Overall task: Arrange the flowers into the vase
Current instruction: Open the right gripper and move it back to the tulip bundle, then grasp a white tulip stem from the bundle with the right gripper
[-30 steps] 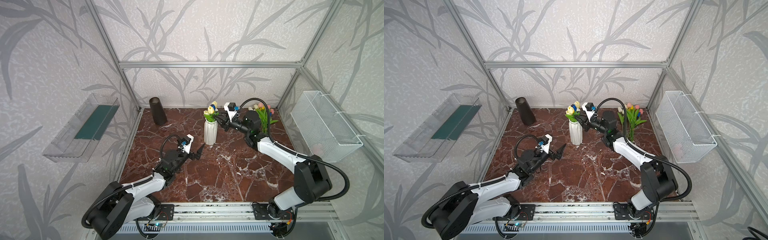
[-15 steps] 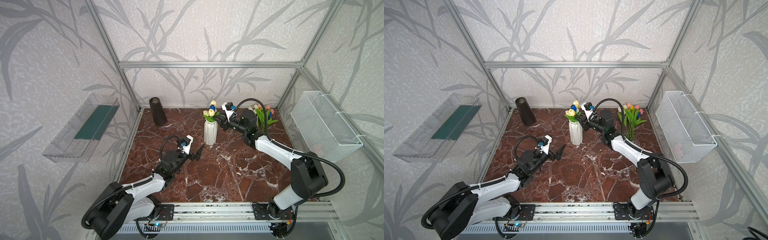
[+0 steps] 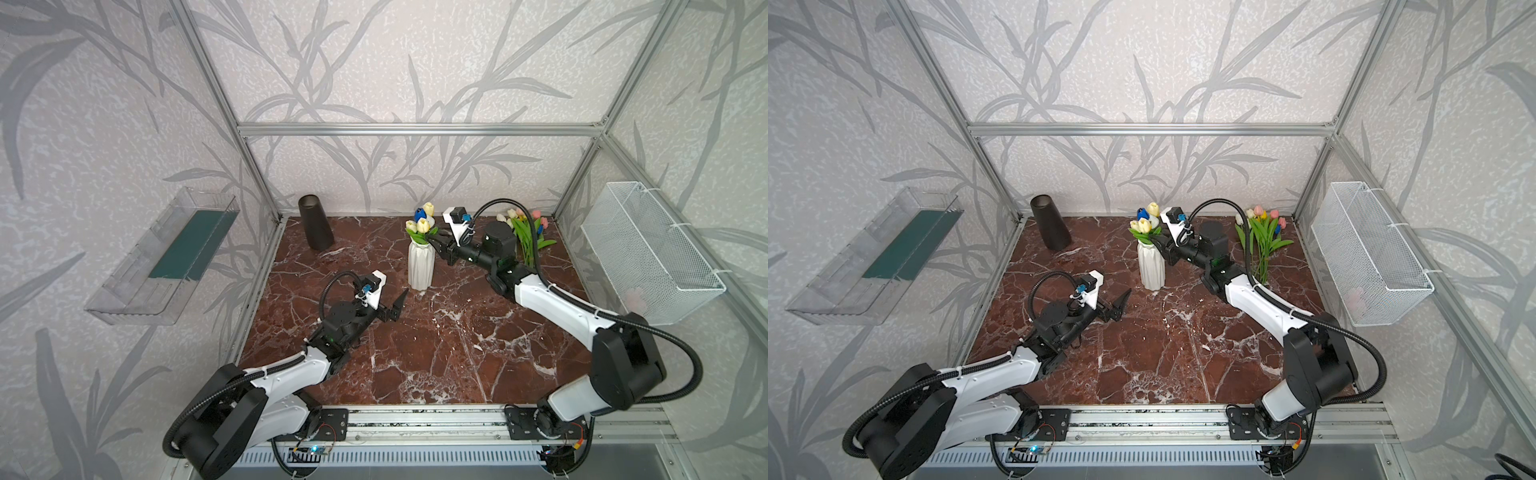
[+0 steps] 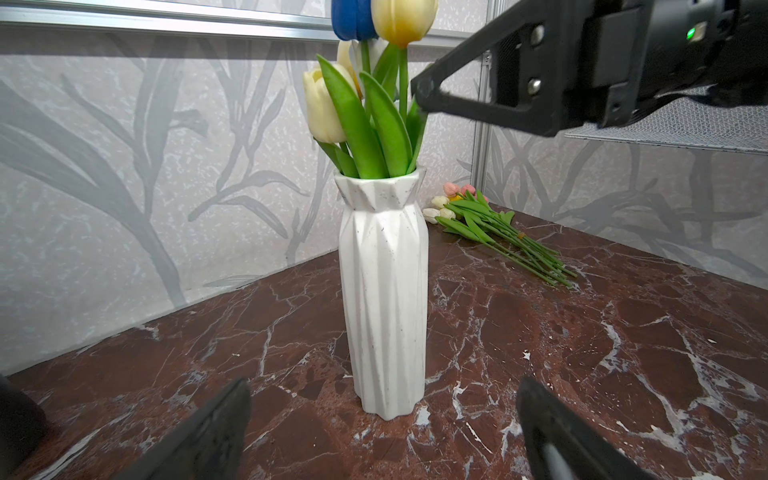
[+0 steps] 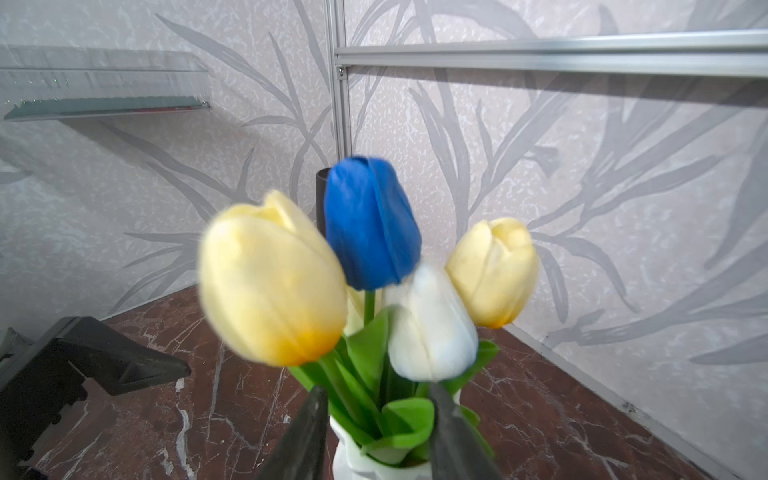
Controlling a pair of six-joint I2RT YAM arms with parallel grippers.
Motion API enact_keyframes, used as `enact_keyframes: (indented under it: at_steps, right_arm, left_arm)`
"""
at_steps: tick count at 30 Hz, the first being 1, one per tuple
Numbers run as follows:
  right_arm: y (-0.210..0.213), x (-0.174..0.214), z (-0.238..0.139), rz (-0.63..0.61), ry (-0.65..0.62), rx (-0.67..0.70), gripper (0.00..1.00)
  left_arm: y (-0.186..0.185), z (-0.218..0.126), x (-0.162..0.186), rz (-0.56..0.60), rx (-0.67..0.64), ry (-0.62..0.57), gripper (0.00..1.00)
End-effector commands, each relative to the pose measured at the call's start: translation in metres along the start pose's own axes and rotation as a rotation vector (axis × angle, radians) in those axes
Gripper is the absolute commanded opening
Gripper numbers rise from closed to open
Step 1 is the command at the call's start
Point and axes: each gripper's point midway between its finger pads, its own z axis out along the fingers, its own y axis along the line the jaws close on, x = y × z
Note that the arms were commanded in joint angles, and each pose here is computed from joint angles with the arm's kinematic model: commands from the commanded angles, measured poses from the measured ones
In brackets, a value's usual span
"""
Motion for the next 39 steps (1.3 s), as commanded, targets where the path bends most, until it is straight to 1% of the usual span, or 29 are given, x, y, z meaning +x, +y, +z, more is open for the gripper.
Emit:
enact_keyframes:
  at_steps: [1, 6, 8, 10, 13, 14, 15, 17, 18, 20, 21, 27, 30, 34, 36, 39]
  right_arm:
    - [-0.010, -0.020, -0.026, -0.013, -0.035, 0.067, 0.43]
    - [-0.048, -0.013, -0.059, 0.059, -0.036, 0.181, 0.44]
    - [-0.066, -0.004, -0.069, 0.098, -0.018, 0.221, 0.45]
    - [-0.088, 0.010, -0.078, 0.137, 0.028, 0.286, 0.46]
    - [-0.137, 0.048, -0.096, 0.199, 0.161, 0.507, 0.46]
    - [-0.158, 0.064, -0.105, 0.234, 0.222, 0.593, 0.45]
    - [-0.177, 0.085, -0.112, 0.277, 0.299, 0.660, 0.43]
    - [-0.207, 0.123, -0.127, 0.382, 0.447, 0.757, 0.38]
    - [-0.219, 0.141, -0.133, 0.438, 0.511, 0.779, 0.38]
    - [-0.236, 0.175, -0.139, 0.510, 0.647, 0.805, 0.35]
    - [-0.243, 0.190, -0.141, 0.527, 0.710, 0.823, 0.34]
    - [-0.270, 0.248, -0.139, 0.590, 0.986, 0.850, 0.28]
    - [-0.285, 0.266, -0.137, 0.582, 1.034, 0.880, 0.28]
    - [-0.293, 0.275, -0.131, 0.579, 1.065, 0.868, 0.28]
    - [-0.300, 0.280, -0.134, 0.569, 1.076, 0.896, 0.28]
    - [-0.304, 0.290, -0.136, 0.598, 1.086, 0.894, 0.28]
  left_arm:
    - [0.003, -0.002, -0.009, 0.002, -0.009, -0.031, 1.00]
    - [0.001, -0.001, -0.014, 0.002, 0.000, -0.045, 0.99]
    - [0.000, 0.001, -0.014, 0.004, 0.004, -0.041, 1.00]
    - [0.000, 0.002, -0.013, 0.005, 0.008, -0.036, 0.99]
    - [-0.003, 0.006, -0.011, 0.013, 0.021, -0.029, 1.00]
    - [-0.004, 0.007, -0.010, 0.015, 0.032, -0.022, 0.99]
    - [-0.007, 0.010, -0.008, 0.017, 0.048, -0.014, 1.00]
    - [-0.015, 0.014, -0.006, 0.016, 0.093, 0.011, 0.99]
    - [-0.020, 0.016, -0.005, 0.017, 0.122, 0.019, 1.00]
    - [-0.028, 0.018, -0.005, 0.026, 0.168, 0.025, 0.99]
    - [-0.030, 0.020, -0.005, 0.032, 0.182, 0.024, 0.99]
    - [-0.031, 0.023, -0.003, 0.057, 0.184, 0.044, 0.99]
    - [-0.030, 0.022, -0.002, 0.062, 0.177, 0.048, 1.00]
    - [-0.029, 0.020, 0.003, 0.059, 0.171, 0.059, 0.99]
    - [-0.026, 0.018, 0.006, 0.060, 0.158, 0.066, 0.99]
    - [-0.024, 0.017, 0.008, 0.061, 0.143, 0.063, 1.00]
